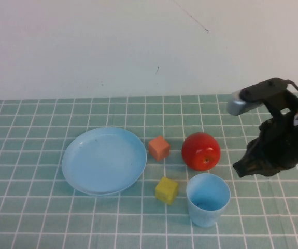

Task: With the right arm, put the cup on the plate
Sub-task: Pick up the cup from the table

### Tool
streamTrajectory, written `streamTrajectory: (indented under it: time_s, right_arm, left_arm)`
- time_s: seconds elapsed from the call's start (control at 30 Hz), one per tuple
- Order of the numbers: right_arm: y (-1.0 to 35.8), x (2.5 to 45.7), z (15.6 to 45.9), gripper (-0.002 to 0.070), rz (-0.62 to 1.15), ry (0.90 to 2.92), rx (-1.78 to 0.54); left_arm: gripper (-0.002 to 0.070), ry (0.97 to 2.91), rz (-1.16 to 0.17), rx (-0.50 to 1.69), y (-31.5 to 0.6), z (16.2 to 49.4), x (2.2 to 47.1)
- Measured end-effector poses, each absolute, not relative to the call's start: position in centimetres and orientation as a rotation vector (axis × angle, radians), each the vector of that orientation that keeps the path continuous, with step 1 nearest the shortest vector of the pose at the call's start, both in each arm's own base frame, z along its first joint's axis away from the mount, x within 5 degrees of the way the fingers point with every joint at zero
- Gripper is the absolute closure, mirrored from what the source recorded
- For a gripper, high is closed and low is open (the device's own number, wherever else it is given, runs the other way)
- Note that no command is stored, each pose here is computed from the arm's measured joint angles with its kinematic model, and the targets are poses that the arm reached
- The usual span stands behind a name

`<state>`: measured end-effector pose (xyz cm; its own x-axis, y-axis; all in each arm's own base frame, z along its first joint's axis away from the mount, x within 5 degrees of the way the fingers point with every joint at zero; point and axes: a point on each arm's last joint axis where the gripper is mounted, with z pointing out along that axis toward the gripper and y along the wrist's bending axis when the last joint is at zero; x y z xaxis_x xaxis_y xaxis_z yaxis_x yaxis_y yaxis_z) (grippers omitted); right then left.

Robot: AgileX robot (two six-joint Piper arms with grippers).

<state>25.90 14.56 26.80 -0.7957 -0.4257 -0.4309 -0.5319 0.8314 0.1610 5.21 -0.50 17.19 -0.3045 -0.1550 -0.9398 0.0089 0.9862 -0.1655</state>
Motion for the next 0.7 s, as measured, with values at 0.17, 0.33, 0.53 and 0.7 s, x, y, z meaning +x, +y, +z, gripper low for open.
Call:
streamTrajectory:
  time_s: [0.17,0.33,0.53,0.7]
  right_arm:
    - [16.9,27.3,25.8,0.0656,0.349,2.659,-0.796]
    - [17.8,28.8,24.4,0.0466,0.326,2.715,-0.778]
    - [18.1,29.7,23.3,0.0301,0.299,2.756,-0.772]
    - [18.3,30.0,22.0,0.0286,0.286,2.802,-0.783]
  left_arm:
    - [0.0678,1.875,-0.162,-0.106,-0.5,17.2,5.2]
    - [0.0678,1.875,-0.162,-0.106,-0.5,17.2,5.2]
    - [0.0678,1.875,-0.162,-0.106,-0.5,17.2,5.2]
    - [0.0678,1.875,-0.162,-0.106,-0.5,17.2,5.2]
